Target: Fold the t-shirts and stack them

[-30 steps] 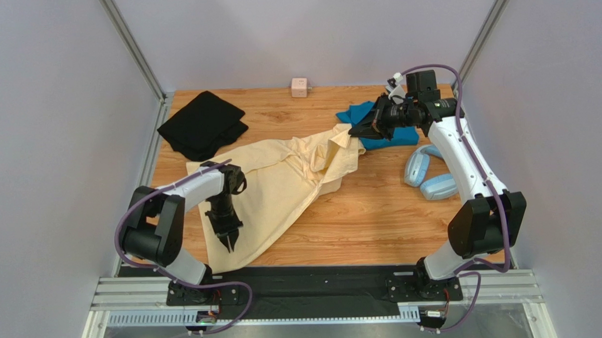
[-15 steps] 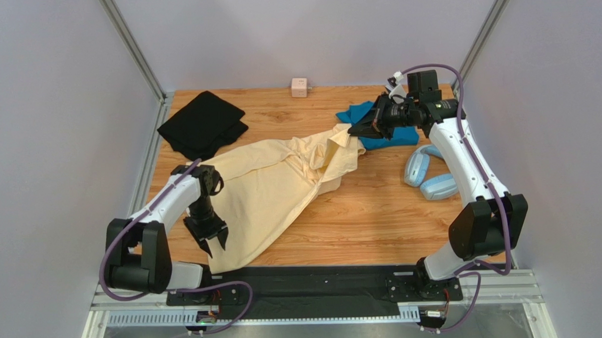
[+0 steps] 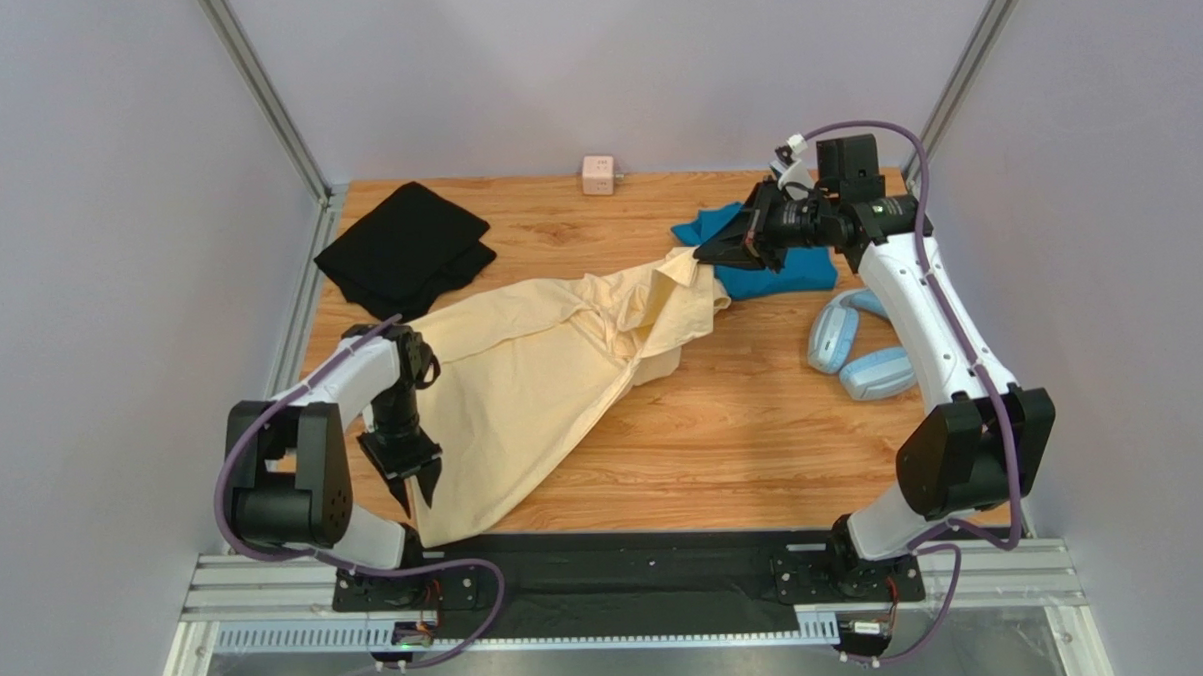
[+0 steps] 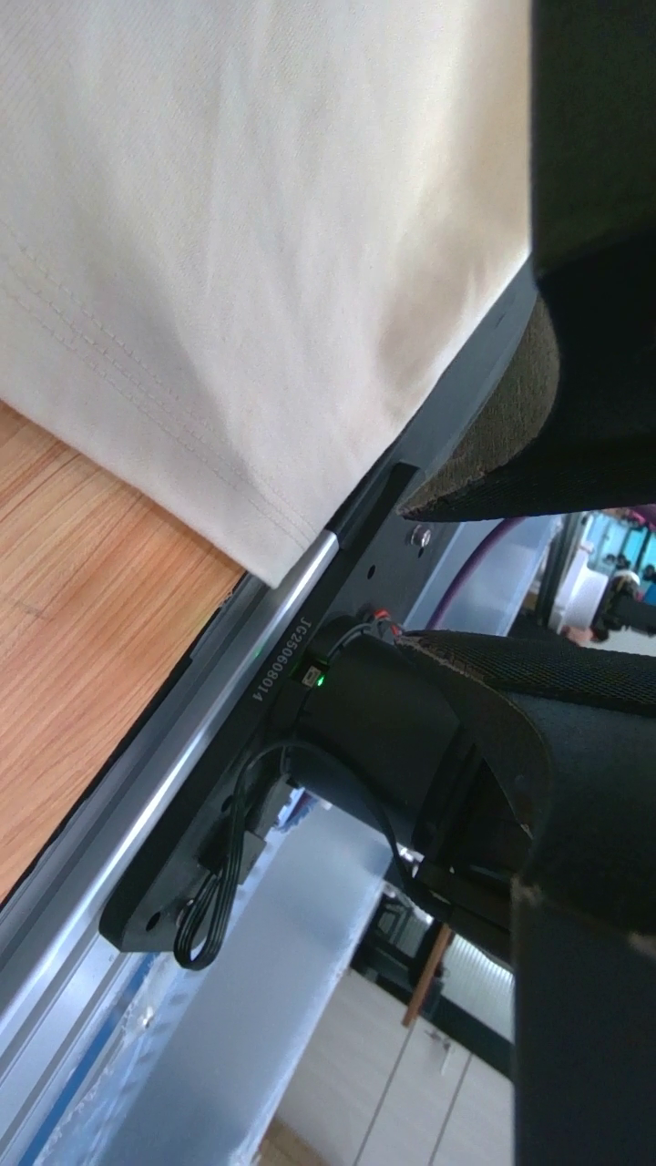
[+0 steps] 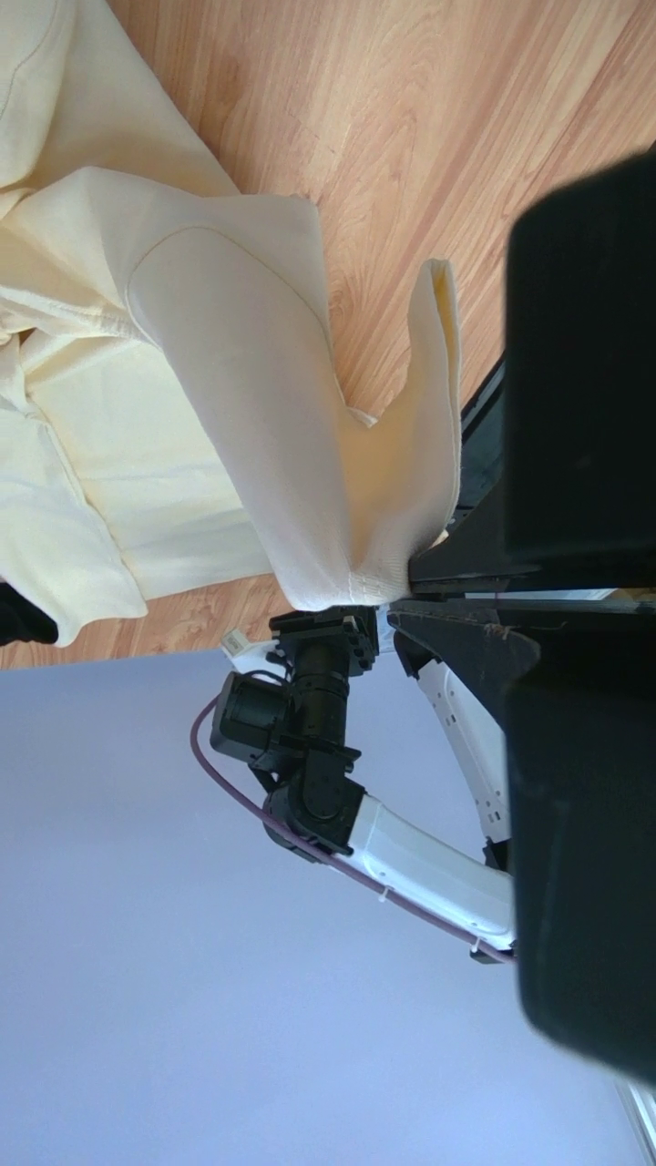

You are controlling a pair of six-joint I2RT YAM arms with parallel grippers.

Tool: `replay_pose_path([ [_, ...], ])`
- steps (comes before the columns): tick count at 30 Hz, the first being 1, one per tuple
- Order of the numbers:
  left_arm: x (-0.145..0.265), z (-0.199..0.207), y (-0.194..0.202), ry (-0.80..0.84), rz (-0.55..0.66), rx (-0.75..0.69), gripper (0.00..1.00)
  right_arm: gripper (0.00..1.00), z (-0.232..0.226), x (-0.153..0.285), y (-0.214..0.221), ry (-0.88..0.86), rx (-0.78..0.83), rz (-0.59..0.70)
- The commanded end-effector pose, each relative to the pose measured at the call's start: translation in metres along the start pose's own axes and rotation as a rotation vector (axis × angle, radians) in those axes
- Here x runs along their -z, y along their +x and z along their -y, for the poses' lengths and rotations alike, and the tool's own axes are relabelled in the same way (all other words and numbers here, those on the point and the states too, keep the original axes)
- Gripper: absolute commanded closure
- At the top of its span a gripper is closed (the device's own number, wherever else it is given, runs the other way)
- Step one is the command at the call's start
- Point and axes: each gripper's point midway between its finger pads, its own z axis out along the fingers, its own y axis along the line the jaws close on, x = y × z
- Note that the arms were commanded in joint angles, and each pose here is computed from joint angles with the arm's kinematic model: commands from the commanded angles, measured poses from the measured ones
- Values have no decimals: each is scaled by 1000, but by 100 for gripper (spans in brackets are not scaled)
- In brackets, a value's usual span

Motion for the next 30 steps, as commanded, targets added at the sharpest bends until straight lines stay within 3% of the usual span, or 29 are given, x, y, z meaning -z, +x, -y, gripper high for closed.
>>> replay_pose_path([
  [1, 11, -22, 15, -86, -72, -52, 59, 100, -34, 8, -28, -105, 64, 65],
  [7, 12, -22, 13, -84, -66, -70, 60, 100, -62, -7, -83, -208, 46, 145],
  [13, 19, -9, 6, -15, -15, -95, 61, 100, -51, -43, -118, -234, -33, 120],
  [16, 29, 11, 6, 24, 33, -153, 62, 100, -42, -57, -126, -238, -68, 111],
  [23, 47, 64, 26, -11, 121, -439, 62, 100, -31, -86, -118, -218, -87, 60],
  [30, 38, 73, 48, -42, 123, -598, 62, 100, -18, -104, -111, -208, -116, 8],
])
